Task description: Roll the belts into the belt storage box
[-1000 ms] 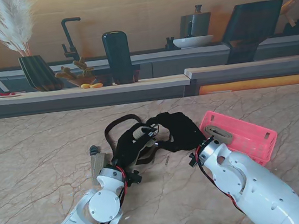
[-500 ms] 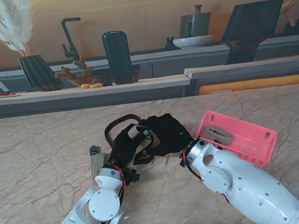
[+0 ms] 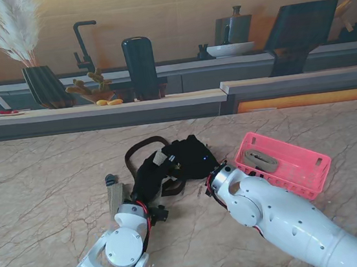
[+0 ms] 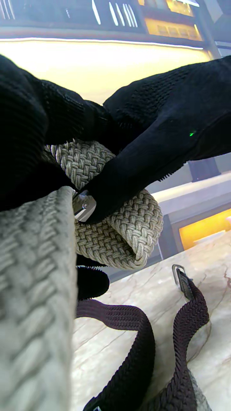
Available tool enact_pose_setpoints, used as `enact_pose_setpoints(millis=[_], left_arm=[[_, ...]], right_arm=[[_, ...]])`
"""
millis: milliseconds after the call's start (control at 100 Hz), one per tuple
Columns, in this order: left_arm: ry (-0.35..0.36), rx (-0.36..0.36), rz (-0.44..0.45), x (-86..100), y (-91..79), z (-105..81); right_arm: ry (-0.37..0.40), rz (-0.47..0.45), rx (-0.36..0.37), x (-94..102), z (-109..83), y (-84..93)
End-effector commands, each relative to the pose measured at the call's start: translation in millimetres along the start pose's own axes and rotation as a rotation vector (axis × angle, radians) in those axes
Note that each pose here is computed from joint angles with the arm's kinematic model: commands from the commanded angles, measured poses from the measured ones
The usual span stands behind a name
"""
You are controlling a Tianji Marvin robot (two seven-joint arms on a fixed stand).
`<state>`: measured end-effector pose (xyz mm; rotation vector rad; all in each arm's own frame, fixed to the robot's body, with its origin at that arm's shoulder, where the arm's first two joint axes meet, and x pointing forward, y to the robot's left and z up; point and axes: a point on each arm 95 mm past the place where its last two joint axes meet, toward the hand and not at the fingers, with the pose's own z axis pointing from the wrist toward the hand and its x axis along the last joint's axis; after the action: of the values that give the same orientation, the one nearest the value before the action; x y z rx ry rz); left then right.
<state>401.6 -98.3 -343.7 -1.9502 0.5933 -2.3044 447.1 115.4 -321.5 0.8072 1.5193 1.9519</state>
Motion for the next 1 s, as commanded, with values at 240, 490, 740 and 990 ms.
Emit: enact_pose_setpoints(millis=[240,490,740,990], left_arm=[[0.076,0.018,0.072,12.3,-1.8,7.3],[0.099,0.038,0.157,8.6,-9.8,12.2],[0.114,0.048,0.178,11.0,-14.6,10.6],[0.139,0.025,0.169,12.8,-12.6,8.7]], right_arm=[[-0.041,0.115,0.002,11.1,-14.8,-4.1],[-0.072,0.227,-0.016,7.7,-27.5,3.2],[-0.116,0.346,-0.014,1.9,-38.6,7.7],[-0.149,0.43,0.017,0.4,-40.1,7.2]])
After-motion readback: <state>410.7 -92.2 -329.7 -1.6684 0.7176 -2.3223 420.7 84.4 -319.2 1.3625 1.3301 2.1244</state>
